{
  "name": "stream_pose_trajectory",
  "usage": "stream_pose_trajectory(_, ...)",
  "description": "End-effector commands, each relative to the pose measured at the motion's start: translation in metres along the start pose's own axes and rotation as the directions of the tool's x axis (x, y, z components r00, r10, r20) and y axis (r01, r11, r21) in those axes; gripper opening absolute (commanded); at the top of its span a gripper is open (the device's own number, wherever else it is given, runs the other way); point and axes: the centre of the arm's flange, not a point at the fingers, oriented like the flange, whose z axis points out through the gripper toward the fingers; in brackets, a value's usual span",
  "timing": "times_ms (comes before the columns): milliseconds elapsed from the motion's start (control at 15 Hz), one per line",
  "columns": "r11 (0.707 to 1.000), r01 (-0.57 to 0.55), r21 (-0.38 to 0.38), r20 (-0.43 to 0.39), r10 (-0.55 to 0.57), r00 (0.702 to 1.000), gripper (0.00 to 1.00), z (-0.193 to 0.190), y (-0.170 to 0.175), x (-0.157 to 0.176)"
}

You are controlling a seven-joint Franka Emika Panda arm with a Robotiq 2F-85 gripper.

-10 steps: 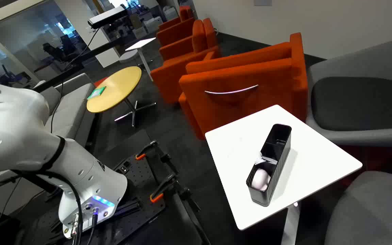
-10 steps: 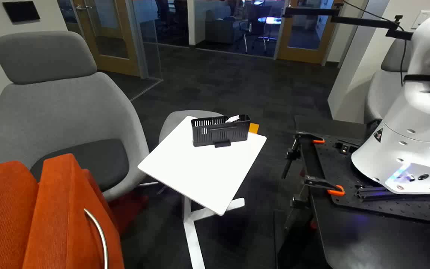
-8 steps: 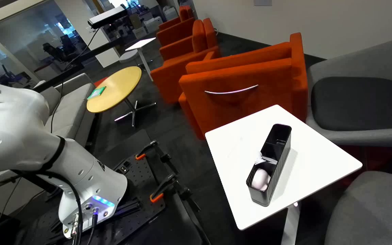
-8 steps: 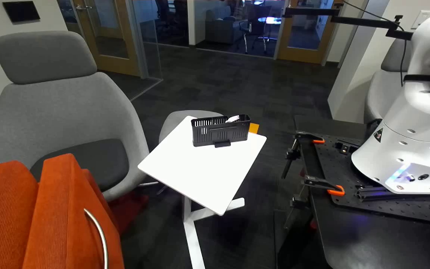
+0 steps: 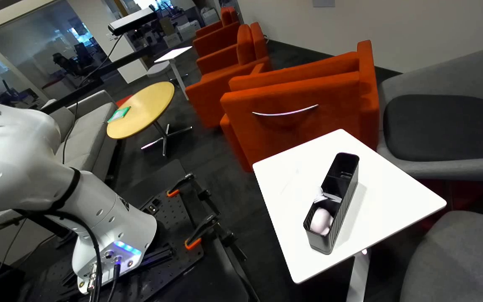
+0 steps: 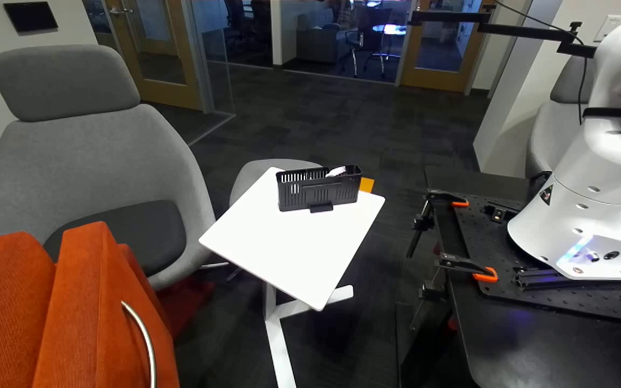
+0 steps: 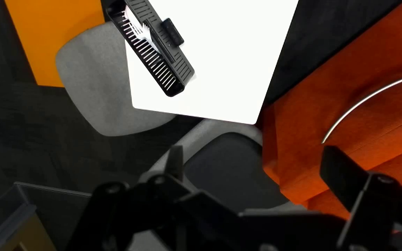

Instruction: Move the rack to the left

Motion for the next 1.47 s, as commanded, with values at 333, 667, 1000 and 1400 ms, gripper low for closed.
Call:
stream_pose_trajectory(333,0.999,-0.047,-0.018,0.005,0.048,0.999,1.00,0.022,0.017,0.018)
stream_pose_trajectory(667,0.997,-0.075,-0.019,0.064,0.076,0.995,1.00,0.090,0.083,0.054)
stream_pose_trajectory(1000,0.990,-0.141,-0.027,0.100,0.143,0.985,1.00,0.180,0.155,0.077)
stream_pose_trajectory(1400,0.984,-0.173,-0.029,0.186,0.176,0.967,1.00,0.235,0.181,0.063)
